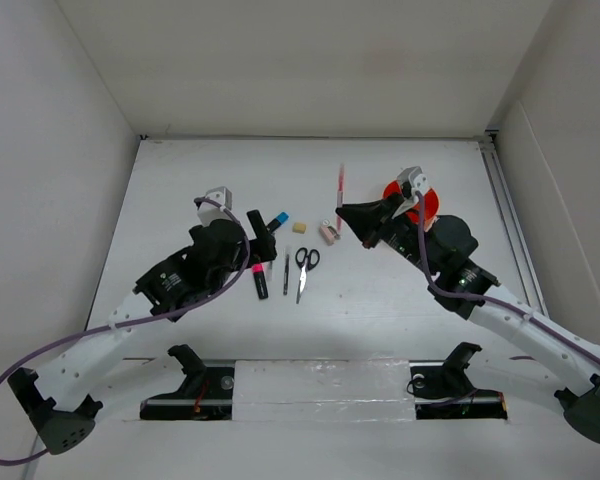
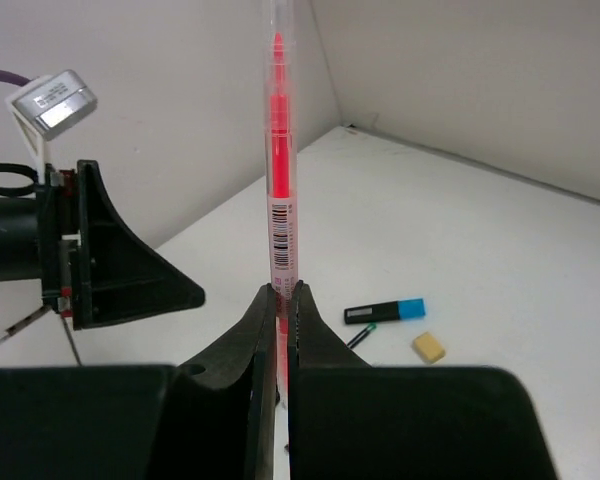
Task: Sort the stationery into containers
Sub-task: Place the pen in the storage box.
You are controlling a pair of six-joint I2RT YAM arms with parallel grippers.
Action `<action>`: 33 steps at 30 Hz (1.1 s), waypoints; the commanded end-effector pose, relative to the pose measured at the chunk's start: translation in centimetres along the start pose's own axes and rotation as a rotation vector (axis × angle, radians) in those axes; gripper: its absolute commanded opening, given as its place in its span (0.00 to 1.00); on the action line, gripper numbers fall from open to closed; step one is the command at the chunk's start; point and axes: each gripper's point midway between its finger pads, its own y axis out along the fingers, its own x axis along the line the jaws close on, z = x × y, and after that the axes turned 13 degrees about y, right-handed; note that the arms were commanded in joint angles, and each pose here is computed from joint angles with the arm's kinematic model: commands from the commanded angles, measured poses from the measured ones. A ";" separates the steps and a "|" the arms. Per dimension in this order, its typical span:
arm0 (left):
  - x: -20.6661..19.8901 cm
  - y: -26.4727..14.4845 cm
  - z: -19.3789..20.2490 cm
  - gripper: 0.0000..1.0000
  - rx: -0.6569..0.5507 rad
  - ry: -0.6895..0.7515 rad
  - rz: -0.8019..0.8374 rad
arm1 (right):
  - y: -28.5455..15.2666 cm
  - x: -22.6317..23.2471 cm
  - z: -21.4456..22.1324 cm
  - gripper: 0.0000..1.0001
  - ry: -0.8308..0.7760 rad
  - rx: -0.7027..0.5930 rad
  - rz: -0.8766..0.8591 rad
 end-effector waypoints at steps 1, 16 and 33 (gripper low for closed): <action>4.5 -1.6 -0.4 1.00 -0.003 0.017 -0.223 | 0.1 -0.2 -2.2 0.00 -0.081 -0.091 0.006; 5.1 -2.7 -1.6 1.00 -0.085 0.015 -0.202 | -0.2 -0.7 -1.7 0.00 -0.137 -0.103 0.001; 4.0 -1.7 -0.6 1.00 -0.058 0.042 -0.149 | -1.6 -17.1 -8.3 0.00 -0.110 -0.457 0.452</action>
